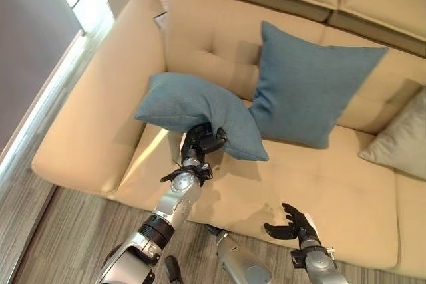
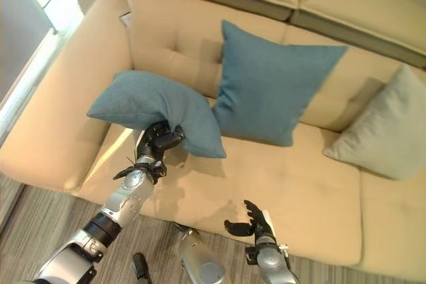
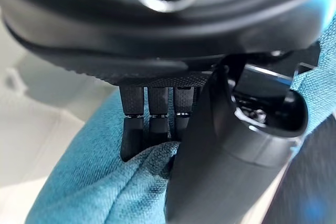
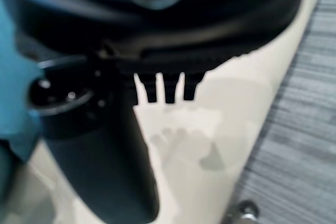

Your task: Pick up all the scattered cushions and arrange them neatly on the sofa.

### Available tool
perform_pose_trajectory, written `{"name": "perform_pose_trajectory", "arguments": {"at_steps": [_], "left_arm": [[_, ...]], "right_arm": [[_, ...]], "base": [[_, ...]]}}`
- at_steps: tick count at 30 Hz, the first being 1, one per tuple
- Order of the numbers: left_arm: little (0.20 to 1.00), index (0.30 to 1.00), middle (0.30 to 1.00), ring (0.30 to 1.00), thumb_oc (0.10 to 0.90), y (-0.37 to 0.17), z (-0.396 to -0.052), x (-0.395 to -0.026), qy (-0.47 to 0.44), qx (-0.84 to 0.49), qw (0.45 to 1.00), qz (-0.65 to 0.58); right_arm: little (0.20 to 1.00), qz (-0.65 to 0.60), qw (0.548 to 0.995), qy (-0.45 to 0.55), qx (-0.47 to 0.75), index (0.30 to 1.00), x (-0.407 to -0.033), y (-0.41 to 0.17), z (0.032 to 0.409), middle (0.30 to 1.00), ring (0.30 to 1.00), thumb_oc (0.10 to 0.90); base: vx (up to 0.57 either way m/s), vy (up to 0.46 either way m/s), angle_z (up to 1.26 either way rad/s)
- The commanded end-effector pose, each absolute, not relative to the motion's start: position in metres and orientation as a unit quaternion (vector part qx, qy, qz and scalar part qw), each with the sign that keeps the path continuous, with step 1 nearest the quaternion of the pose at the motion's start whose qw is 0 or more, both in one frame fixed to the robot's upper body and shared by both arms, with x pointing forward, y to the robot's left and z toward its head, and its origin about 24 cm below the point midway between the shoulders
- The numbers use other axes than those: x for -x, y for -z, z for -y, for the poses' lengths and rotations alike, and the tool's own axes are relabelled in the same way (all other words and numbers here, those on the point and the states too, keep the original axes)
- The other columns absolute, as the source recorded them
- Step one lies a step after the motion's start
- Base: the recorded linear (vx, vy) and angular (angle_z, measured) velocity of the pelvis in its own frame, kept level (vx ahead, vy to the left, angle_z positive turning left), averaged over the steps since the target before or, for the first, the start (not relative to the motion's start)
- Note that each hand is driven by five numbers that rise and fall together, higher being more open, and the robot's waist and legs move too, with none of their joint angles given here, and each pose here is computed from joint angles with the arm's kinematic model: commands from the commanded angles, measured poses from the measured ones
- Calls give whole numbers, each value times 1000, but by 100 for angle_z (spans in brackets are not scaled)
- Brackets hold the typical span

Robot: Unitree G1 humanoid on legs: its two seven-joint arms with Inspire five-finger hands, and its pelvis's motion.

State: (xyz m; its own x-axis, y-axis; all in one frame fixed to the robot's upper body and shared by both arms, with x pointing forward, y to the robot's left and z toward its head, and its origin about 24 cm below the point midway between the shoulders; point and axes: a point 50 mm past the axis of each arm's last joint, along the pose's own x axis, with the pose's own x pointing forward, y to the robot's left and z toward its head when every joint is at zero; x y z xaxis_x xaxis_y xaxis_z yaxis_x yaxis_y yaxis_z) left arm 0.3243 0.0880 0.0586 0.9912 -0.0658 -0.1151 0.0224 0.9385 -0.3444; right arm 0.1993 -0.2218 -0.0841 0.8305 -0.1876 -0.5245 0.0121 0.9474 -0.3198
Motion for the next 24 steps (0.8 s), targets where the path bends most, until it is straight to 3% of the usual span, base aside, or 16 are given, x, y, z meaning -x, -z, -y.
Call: {"name": "perform_pose_trajectory", "arguments": {"at_steps": [1, 11, 19, 24], "left_arm": [[300, 300, 300, 300, 400, -152, -35, -319, 225, 189, 945, 141], [300, 300, 300, 300, 400, -140, -53, -319, 229, 162, 952, 123], [300, 300, 300, 300, 400, -142, -78, -313, 220, 126, 957, 142], [300, 300, 300, 300, 400, -150, -99, -312, 150, 120, 965, 176]], "right_arm": [[900, -279, 938, 57, 196, 900, -190, 77, 247, 900, 900, 800], [900, -305, 932, 40, 191, 900, -182, 89, 238, 900, 900, 800], [900, -277, 934, 24, 226, 900, -198, 78, 236, 900, 900, 800], [900, -277, 933, 27, 227, 900, -194, 79, 238, 900, 900, 800]], "base": [[-38, 133, -59], [-102, 162, -56], [-61, -14, -21], [41, -109, -1]]}}
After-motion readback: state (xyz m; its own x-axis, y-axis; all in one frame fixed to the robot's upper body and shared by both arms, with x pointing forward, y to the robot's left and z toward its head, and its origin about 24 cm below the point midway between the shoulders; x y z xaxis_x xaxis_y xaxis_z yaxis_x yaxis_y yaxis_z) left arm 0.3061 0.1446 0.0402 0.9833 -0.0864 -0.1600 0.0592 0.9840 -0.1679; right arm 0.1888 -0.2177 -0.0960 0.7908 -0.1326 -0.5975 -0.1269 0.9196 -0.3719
